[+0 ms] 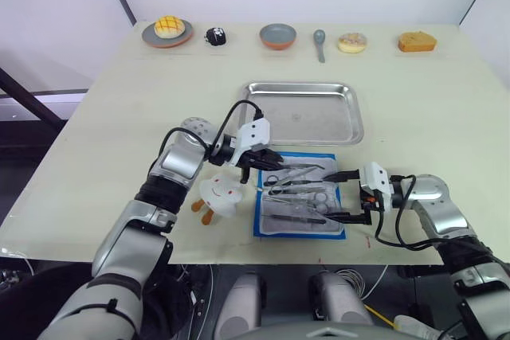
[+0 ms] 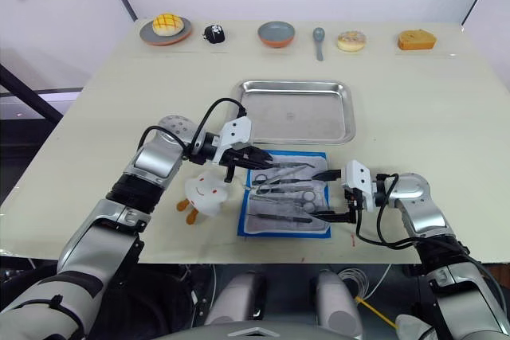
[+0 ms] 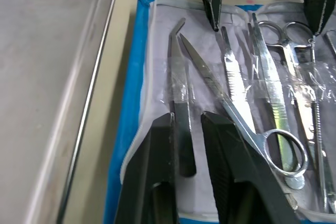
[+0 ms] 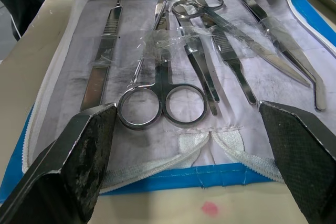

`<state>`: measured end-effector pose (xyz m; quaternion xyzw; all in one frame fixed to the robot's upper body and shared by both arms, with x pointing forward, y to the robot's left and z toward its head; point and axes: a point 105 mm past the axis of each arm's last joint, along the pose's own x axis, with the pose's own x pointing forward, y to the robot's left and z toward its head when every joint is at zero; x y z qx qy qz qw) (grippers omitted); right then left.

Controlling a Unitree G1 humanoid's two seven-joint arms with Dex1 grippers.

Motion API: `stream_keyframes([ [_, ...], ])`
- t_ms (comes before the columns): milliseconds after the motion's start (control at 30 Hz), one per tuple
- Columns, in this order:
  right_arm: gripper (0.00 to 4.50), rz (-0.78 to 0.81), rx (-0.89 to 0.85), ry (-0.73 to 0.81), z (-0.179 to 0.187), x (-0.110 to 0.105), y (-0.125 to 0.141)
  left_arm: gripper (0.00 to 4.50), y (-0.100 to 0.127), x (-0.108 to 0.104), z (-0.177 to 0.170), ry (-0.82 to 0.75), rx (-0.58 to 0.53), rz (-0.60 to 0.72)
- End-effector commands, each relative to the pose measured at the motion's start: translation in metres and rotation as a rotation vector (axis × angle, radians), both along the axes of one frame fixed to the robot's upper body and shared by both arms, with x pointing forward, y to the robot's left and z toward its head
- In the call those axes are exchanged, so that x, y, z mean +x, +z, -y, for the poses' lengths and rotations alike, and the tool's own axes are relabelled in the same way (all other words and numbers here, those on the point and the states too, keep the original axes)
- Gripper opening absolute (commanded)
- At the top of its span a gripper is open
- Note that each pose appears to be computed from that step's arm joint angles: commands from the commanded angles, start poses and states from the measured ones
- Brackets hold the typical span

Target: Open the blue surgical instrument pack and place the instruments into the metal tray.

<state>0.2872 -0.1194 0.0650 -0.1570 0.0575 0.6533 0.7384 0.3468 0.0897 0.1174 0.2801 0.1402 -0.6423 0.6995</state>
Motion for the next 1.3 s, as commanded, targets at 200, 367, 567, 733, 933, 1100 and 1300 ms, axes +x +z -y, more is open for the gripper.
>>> stream_keyframes([
  [200, 4.5, -0.092, -0.062, -0.032, 0.01, -0.008, -0.02, 0.85, 0.005, 0.002, 0.007, -0.012, 0.009, 0.061],
  [367, 4.5, -0.094, -0.063, -0.036, 0.01, -0.009, -0.02, 0.85, 0.001, 0.004, 0.01, -0.007, 0.037, 0.081],
  [567, 4.5, -0.098, -0.064, -0.04, 0.009, -0.009, -0.021, 1.36, 0.0, 0.002, 0.012, -0.01, 0.044, 0.058],
  [733, 4.5, -0.103, -0.063, -0.043, 0.009, -0.009, -0.021, 2.07, 0.001, 0.004, 0.014, -0.009, 0.048, 0.075],
  [933, 4.5, -0.105, -0.066, -0.044, 0.009, -0.009, -0.021, 2.07, -0.002, 0.006, 0.013, 0.003, 0.068, 0.074],
  [1100, 4.5, -0.106, -0.069, -0.047, 0.009, -0.01, -0.022, 0.75, -0.01, 0.006, 0.011, -0.002, 0.111, 0.065],
  [1300, 4.5, -0.11, -0.072, -0.05, 0.009, -0.009, -0.023, 0.13, -0.01, 0.005, 0.013, -0.02, 0.13, 0.072],
])
